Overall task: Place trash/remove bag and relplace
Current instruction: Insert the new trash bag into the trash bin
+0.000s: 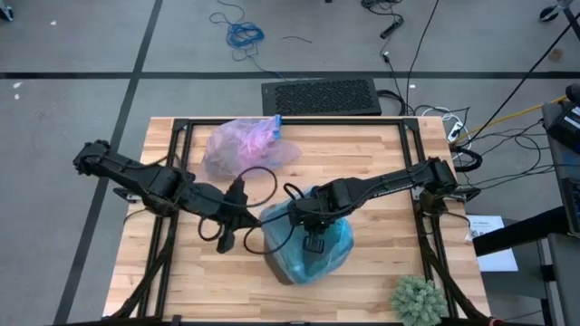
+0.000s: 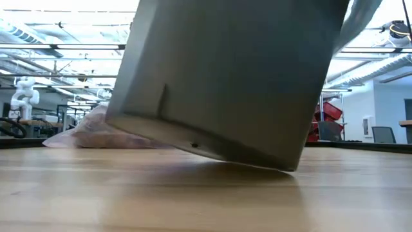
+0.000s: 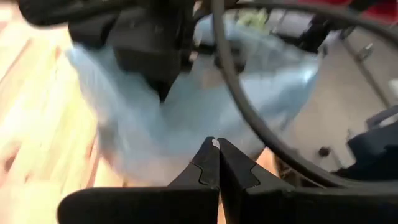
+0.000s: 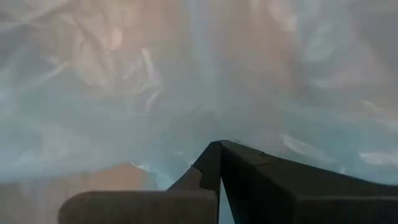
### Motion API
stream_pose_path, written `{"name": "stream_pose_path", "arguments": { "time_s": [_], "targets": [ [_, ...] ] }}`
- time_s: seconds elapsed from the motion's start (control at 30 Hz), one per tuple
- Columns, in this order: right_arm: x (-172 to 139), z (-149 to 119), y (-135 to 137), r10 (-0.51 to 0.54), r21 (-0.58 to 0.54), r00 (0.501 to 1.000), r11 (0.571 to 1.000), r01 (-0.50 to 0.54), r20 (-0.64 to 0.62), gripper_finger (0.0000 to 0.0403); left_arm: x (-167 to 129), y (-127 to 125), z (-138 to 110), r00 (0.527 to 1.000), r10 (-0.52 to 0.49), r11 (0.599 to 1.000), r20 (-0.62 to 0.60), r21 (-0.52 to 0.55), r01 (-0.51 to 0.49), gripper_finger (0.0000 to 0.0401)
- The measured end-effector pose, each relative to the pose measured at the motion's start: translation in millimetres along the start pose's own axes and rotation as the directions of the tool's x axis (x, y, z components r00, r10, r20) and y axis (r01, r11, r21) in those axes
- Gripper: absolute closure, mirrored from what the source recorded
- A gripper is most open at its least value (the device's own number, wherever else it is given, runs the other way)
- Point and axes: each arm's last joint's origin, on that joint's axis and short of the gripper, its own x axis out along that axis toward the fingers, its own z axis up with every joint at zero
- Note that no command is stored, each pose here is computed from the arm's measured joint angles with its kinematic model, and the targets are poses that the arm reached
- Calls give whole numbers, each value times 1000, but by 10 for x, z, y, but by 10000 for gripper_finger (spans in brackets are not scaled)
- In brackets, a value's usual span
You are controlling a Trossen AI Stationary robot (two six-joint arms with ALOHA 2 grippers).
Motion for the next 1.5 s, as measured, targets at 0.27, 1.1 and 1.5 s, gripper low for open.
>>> {"name": "stream_pose_path", "arguments": {
  "time_s": [0.27, 1.1, 1.5],
  "targets": [
    [-164, 96, 54, 36, 4, 996, 999, -37, 81, 403, -285, -19, 92, 994, -45, 999, 101, -7, 46, 401],
    [154, 162, 152, 68, 10, 995, 998, -69, 72, 403, 382, 19, -53, 998, 39, 999, -40, -27, -40, 401],
    [247, 130, 121, 31, 13, 999, 999, -31, 8, 403, 496, 72, -221, 996, 71, 992, -53, -105, -76, 401]
  ]
}}
